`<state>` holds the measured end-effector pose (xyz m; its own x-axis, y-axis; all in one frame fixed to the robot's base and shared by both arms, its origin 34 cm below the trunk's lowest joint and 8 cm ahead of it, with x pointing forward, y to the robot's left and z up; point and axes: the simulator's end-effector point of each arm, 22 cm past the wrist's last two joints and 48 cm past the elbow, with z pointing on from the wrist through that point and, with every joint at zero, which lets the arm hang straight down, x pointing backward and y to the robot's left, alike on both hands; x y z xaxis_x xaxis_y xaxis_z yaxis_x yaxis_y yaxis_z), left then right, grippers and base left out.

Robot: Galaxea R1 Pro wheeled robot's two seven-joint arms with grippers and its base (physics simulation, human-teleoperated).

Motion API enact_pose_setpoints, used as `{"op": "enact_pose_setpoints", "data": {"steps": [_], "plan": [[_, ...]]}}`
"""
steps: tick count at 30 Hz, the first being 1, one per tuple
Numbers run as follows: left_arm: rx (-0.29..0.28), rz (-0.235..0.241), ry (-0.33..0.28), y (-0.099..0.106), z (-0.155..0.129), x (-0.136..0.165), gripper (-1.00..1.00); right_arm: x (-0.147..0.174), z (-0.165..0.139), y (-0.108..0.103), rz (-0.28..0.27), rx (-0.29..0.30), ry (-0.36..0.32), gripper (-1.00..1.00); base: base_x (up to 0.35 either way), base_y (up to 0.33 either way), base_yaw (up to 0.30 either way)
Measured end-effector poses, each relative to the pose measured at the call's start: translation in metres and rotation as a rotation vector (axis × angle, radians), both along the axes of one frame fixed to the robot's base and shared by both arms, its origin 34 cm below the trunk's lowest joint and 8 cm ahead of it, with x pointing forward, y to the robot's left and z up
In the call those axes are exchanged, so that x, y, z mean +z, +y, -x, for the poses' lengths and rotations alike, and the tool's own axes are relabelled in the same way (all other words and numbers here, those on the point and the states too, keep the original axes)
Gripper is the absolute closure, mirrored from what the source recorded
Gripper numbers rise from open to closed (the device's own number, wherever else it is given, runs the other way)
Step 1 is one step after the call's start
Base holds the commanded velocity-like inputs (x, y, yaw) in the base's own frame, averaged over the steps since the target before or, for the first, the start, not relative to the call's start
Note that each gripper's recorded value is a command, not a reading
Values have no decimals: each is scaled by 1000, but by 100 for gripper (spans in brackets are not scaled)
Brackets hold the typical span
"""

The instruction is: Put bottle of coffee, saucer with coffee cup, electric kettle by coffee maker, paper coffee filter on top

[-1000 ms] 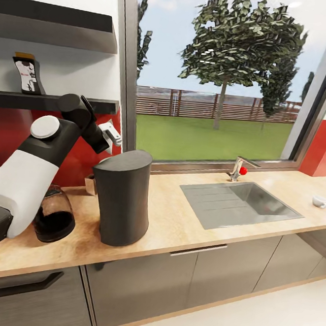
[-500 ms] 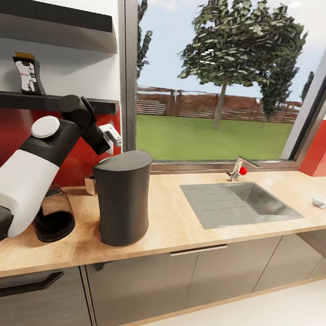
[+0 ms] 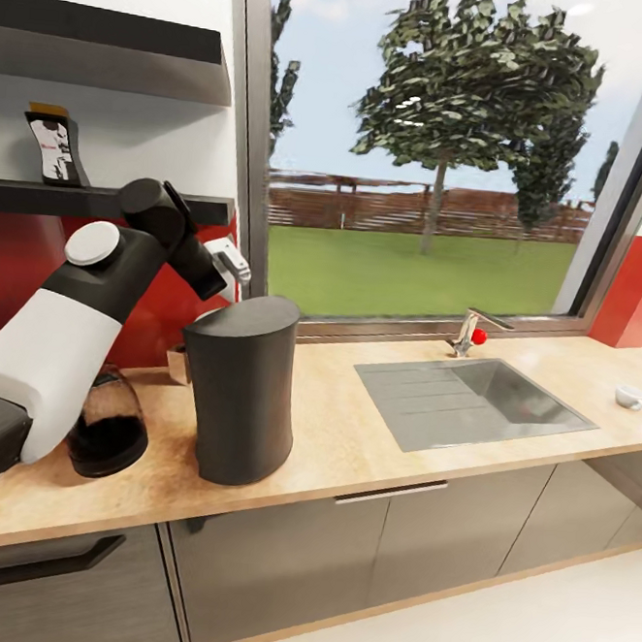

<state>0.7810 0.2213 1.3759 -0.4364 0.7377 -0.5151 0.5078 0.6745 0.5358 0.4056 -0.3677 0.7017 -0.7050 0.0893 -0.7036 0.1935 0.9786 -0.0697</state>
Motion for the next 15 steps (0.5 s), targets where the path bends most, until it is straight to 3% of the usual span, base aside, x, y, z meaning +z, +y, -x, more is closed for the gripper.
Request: {"op": "enact_pose_setpoints", "data": {"steps": [5, 10, 15], "plan": [[-1, 4, 9, 0, 0, -2, 100, 2, -2, -3, 4, 0, -5, -100, 0, 0, 0], [25, 6, 18, 17, -1, -4, 100, 2, -2, -4, 7, 2, -4, -100, 0, 0, 0], [23, -41, 25, 23, 0, -7, 100, 1, -1, -4, 6, 3, 0, -100, 0, 0, 0]]}}
